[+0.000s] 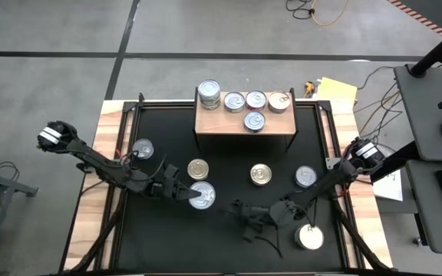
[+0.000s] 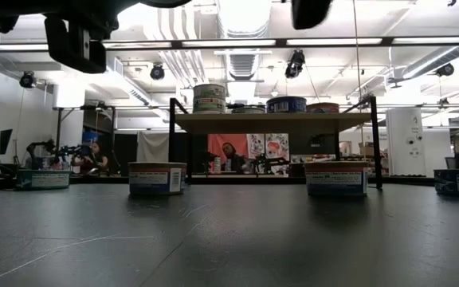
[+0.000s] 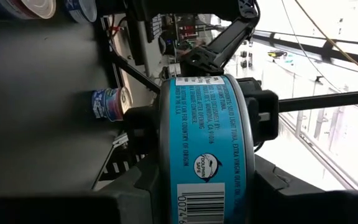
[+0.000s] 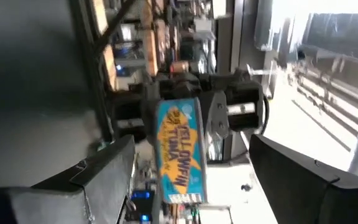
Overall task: Stack canned seafood by type on shelf
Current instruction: Put the yellow tuna can on the shelf
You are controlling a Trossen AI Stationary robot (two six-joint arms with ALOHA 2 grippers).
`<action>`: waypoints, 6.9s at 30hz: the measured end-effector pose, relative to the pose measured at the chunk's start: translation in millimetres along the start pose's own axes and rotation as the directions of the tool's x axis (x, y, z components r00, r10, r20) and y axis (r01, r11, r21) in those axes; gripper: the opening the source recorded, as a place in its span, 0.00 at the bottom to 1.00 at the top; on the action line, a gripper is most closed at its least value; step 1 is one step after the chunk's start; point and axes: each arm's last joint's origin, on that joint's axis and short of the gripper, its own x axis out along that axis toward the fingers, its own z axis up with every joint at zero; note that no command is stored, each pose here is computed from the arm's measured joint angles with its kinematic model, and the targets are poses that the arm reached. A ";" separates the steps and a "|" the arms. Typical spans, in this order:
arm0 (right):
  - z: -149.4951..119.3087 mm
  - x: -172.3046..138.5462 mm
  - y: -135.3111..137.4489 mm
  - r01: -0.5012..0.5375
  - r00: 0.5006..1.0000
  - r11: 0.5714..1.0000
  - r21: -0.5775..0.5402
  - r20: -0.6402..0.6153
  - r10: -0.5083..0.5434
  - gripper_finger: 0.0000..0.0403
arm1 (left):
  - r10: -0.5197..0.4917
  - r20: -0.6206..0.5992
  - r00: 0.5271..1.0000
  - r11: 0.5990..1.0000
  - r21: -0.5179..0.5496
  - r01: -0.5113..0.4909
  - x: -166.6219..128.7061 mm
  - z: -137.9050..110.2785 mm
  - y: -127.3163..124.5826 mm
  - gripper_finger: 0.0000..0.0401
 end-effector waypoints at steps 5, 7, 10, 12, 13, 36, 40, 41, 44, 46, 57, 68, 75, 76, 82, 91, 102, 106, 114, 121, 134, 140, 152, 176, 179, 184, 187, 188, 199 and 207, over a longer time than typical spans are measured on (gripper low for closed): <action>-3.2 7.7 -2.8 -0.036 0.999 0.999 -0.027 -0.025 0.035 0.73 | 0.000 0.000 1.000 1.000 0.001 0.000 0.3 -0.1 0.2 0.29; -5.9 10.5 -3.5 -0.044 0.998 0.999 -0.031 -0.035 0.042 0.72 | -0.001 0.000 1.000 1.000 0.000 0.001 0.4 -0.2 0.3 0.29; -10.7 14.5 -5.3 -0.040 0.998 0.999 -0.028 -0.039 0.039 0.70 | -0.009 0.001 1.000 1.000 -0.003 0.009 1.2 -0.5 0.5 0.29; -13.9 16.9 -5.4 -0.042 0.999 0.999 -0.028 -0.024 0.042 0.69 | -0.020 0.002 1.000 1.000 -0.007 0.020 2.1 -0.8 0.5 0.29; -15.3 18.1 -5.3 -0.044 0.999 0.999 -0.029 -0.014 0.043 0.68 | -0.024 0.002 1.000 1.000 -0.008 0.024 2.6 -1.0 0.7 0.29; -29.6 26.8 -2.1 -0.083 0.996 0.995 -0.049 0.004 0.084 0.33 | -0.067 0.027 0.997 0.990 0.125 0.063 9.5 1.3 4.9 0.63; -30.0 26.5 -4.1 -0.072 0.997 0.997 -0.042 -0.012 0.071 0.33 | -0.078 0.029 0.997 0.974 0.216 0.070 8.6 3.6 2.2 0.66; -29.9 26.1 -5.4 -0.062 0.998 0.997 -0.038 -0.027 0.061 0.33 | -0.082 0.032 0.996 0.968 0.240 0.072 8.4 4.8 1.1 0.67; -32.0 22.6 -13.8 -0.042 0.996 0.999 -0.028 -0.082 0.039 0.33 | -0.098 0.048 0.994 0.944 0.321 0.078 8.0 10.0 -2.2 0.67; -34.1 19.8 -21.2 -0.023 0.992 1.000 -0.014 -0.121 0.021 0.33 | -0.114 0.046 0.992 0.919 0.383 0.088 7.6 14.7 -5.3 0.67; -46.5 5.3 -47.6 0.044 0.946 0.993 0.111 -0.324 -0.006 0.33 | -0.139 0.029 0.990 0.436 0.899 0.035 3.2 27.0 -14.8 0.67; -49.5 -11.2 -40.9 0.056 0.902 0.914 0.402 -0.412 0.126 0.33 | 0.188 0.218 0.958 0.148 0.958 -0.247 -22.3 38.3 -4.8 0.63; -39.9 -16.6 -56.0 0.136 0.893 0.881 0.453 -0.441 0.089 0.33 | 0.171 0.336 0.926 -0.088 0.942 -0.325 -45.6 48.5 -20.9 0.57; -39.9 -16.6 -59.7 0.162 0.878 0.882 0.442 -0.472 0.075 0.33 | 0.168 0.366 0.916 -0.116 0.930 -0.350 -47.3 49.8 -22.1 0.56; -43.6 -9.6 -93.0 0.331 0.829 0.793 0.511 -0.559 0.015 0.33 | 0.189 0.468 0.863 -0.222 0.877 -0.427 -51.2 53.4 -20.3 0.55; -71.9 0.6 -128.7 0.294 0.804 0.655 0.697 -0.550 0.224 0.33 | 0.249 0.551 0.796 -0.309 0.825 -0.474 -48.8 53.8 -8.8 0.55; -92.7 2.0 -116.5 0.148 0.716 0.763 0.630 -0.600 0.356 0.33 | 0.288 0.554 0.781 -0.241 0.831 -0.501 -49.6 53.1 -3.0 0.55; -96.1 4.6 -114.3 0.120 0.700 0.800 0.588 -0.622 0.352 0.33 | 0.294 0.554 0.779 -0.242 0.831 -0.500 -50.3 53.2 -2.3 0.55; -127.6 15.0 -115.7 0.019 0.644 0.880 0.474 -0.679 0.352 0.33 | 0.293 0.554 0.779 -0.270 0.830 -0.489 -50.4 53.2 -2.6 0.55; -178.9 28.8 -116.6 -0.102 0.642 0.836 0.540 -0.606 0.469 0.33 | 0.276 0.554 0.785 -0.147 0.832 -0.535 -48.9 53.4 -8.3 0.55; -194.0 64.6 -90.4 -0.164 0.705 0.787 0.595 -0.487 0.515 0.33 | 0.289 0.440 0.850 0.031 0.883 -0.468 -44.2 50.7 -22.5 0.55; -203.6 88.5 -66.4 -0.170 0.689 0.844 0.509 -0.551 0.471 0.33 | 0.369 0.441 0.818 0.024 0.876 -0.482 -46.8 51.5 -24.8 0.55; -214.4 94.0 -59.9 -0.144 0.676 0.837 0.528 -0.565 0.473 0.33 | 0.398 0.443 0.803 0.019 0.872 -0.490 -48.2 51.8 -23.8 0.55; -217.0 101.5 -42.9 -0.116 0.653 0.808 0.577 -0.569 0.500 0.48 | 0.398 0.450 0.799 0.006 0.870 -0.493 -48.3 52.0 -23.0 0.55; -217.8 101.6 -42.9 -0.091 0.653 0.795 0.599 -0.567 0.502 0.57 | 0.399 0.450 0.799 0.002 0.871 -0.492 -48.2 51.9 -22.8 0.55; -219.3 101.8 -43.1 -0.068 0.657 0.777 0.626 -0.558 0.507 0.66 | 0.400 0.450 0.798 0.001 0.871 -0.491 -48.1 51.9 -22.5 0.55; -223.2 102.3 -43.3 -0.052 0.664 0.753 0.656 -0.540 0.517 0.69 | 0.400 0.450 0.799 0.001 0.871 -0.491 -48.1 51.9 -22.5 0.55; -225.3 102.3 -43.4 -0.042 0.663 0.746 0.665 -0.540 0.519 0.70 | 0.400 0.450 0.798 0.001 0.871 -0.491 -48.0 51.9 -22.5 0.55; -240.5 104.3 -43.6 0.019 0.689 0.652 0.758 -0.482 0.541 0.74 | 0.399 0.450 0.799 0.002 0.871 -0.491 -48.0 51.8 -22.5 0.55; -244.5 104.9 -44.8 0.079 0.693 0.612 0.787 -0.484 0.534 0.76 | 0.404 0.450 0.797 -0.002 0.871 -0.491 -47.2 51.6 -21.5 0.55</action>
